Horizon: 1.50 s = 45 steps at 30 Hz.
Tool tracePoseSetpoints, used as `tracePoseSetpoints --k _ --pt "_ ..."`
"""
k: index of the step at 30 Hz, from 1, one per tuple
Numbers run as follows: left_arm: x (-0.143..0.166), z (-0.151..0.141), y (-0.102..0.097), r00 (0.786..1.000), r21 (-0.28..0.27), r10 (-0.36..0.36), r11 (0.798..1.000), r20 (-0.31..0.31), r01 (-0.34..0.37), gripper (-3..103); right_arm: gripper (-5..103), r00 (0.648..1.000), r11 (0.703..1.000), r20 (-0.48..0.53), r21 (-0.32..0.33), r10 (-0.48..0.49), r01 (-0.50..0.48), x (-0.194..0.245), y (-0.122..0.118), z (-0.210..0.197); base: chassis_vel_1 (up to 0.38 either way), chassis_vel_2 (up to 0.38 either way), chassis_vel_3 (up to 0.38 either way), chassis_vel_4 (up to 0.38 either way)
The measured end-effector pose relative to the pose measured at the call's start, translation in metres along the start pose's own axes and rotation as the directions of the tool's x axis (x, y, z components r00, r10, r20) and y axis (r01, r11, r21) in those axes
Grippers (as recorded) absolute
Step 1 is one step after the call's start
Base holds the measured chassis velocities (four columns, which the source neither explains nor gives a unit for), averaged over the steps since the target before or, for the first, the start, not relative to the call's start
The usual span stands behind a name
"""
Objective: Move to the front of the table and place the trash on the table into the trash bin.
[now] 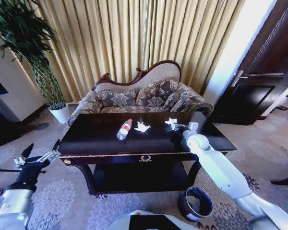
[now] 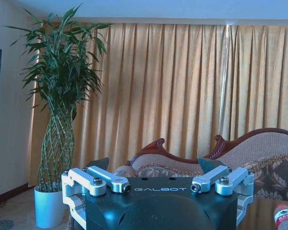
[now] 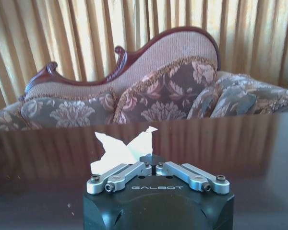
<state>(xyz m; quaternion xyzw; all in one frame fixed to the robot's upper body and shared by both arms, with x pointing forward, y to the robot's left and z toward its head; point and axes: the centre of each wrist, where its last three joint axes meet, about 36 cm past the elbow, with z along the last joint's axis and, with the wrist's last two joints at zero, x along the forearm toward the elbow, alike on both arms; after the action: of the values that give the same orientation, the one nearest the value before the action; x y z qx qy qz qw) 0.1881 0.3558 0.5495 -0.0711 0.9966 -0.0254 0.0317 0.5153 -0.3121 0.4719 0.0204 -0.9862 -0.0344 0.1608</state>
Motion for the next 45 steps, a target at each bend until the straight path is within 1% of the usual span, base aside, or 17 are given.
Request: tracePoseSetpoints --k 3,4,5,9,11,14,16,19,22,26,27,31,39,45 --pt "0.000 0.000 0.000 1.000 0.000 -0.001 1.000 0.002 0.001 100 0 0.999 1.000 0.039 -0.004 0.005 -0.004 0.011 -0.002 -0.007 0.000 0.000 0.000 0.000" --pt "0.000 0.000 0.000 1.000 -0.001 -0.001 1.000 0.003 0.001 100 0 0.997 1.000 0.076 -0.004 0.014 -0.013 0.021 -0.007 -0.014 0.000 0.000 0.000 0.000" --pt "0.000 0.000 0.000 1.000 -0.001 -0.001 1.000 0.003 0.001 100 0 0.997 1.000 0.076 -0.004 0.014 -0.013 0.021 -0.007 -0.014 0.000 0.000 0.000 0.000" --pt "-0.001 -0.002 0.002 1.000 -0.009 0.001 1.000 0.008 0.000 100 0 0.983 1.000 0.184 0.007 0.029 -0.030 0.050 -0.016 -0.029 0.000 0.000 0.000 0.000" --pt "-0.001 -0.003 0.002 1.000 -0.010 0.002 1.000 0.009 -0.002 100 0 0.979 0.999 0.200 0.014 0.030 -0.033 0.055 -0.017 -0.030 0.000 0.000 0.000 0.000" --pt "-0.002 -0.003 0.001 1.000 -0.008 0.006 1.000 0.008 -0.006 100 0 0.969 0.999 0.248 0.030 0.010 -0.017 0.093 -0.012 -0.023 0.000 0.000 0.000 0.000" --pt "-0.002 -0.002 0.001 1.000 -0.005 0.008 1.000 0.006 -0.008 100 0 0.968 1.000 0.252 0.029 0.005 -0.013 0.099 -0.010 -0.021 0.000 0.000 0.000 0.000" --pt "-0.004 -0.001 -0.002 1.000 0.001 0.019 1.000 0.001 -0.019 100 0 0.961 1.000 0.276 0.015 -0.012 0.008 0.134 -0.001 -0.015 0.000 0.000 0.000 0.000" --pt "-0.004 -0.001 -0.002 1.000 -0.001 0.023 1.000 0.001 -0.023 100 0 0.958 1.000 0.288 0.013 -0.020 0.017 0.149 0.001 -0.014 0.000 0.000 0.000 0.000" --pt "-0.005 -0.002 -0.001 1.000 -0.006 0.028 1.000 0.000 -0.028 100 0 0.955 1.000 0.297 0.021 -0.023 0.017 0.180 0.000 -0.004 0.000 0.000 0.000 0.000" --pt "-0.005 -0.002 -0.001 1.000 -0.006 0.028 1.000 0.000 -0.028 100 0 0.955 1.000 0.297 0.021 -0.023 0.017 0.180 0.000 -0.004 0.000 0.000 0.000 0.000" --pt "-0.006 -0.003 -0.001 0.999 -0.009 0.034 0.999 -0.003 -0.034 100 0 0.963 1.000 0.269 0.029 -0.002 -0.006 0.203 -0.005 0.015 0.000 0.000 0.000 0.000" --pt "-0.009 -0.004 -0.002 0.999 -0.010 0.052 0.999 -0.005 -0.052 100 0 0.964 0.999 0.265 0.030 0.007 -0.015 0.224 -0.002 0.016 0.000 0.000 0.000 0.000" --pt "-0.009 -0.003 -0.003 0.999 -0.009 0.052 0.999 -0.007 -0.053 100 0 0.962 1.000 0.272 0.019 0.009 -0.015 0.226 0.002 0.015 0.000 0.000 0.000 0.000"
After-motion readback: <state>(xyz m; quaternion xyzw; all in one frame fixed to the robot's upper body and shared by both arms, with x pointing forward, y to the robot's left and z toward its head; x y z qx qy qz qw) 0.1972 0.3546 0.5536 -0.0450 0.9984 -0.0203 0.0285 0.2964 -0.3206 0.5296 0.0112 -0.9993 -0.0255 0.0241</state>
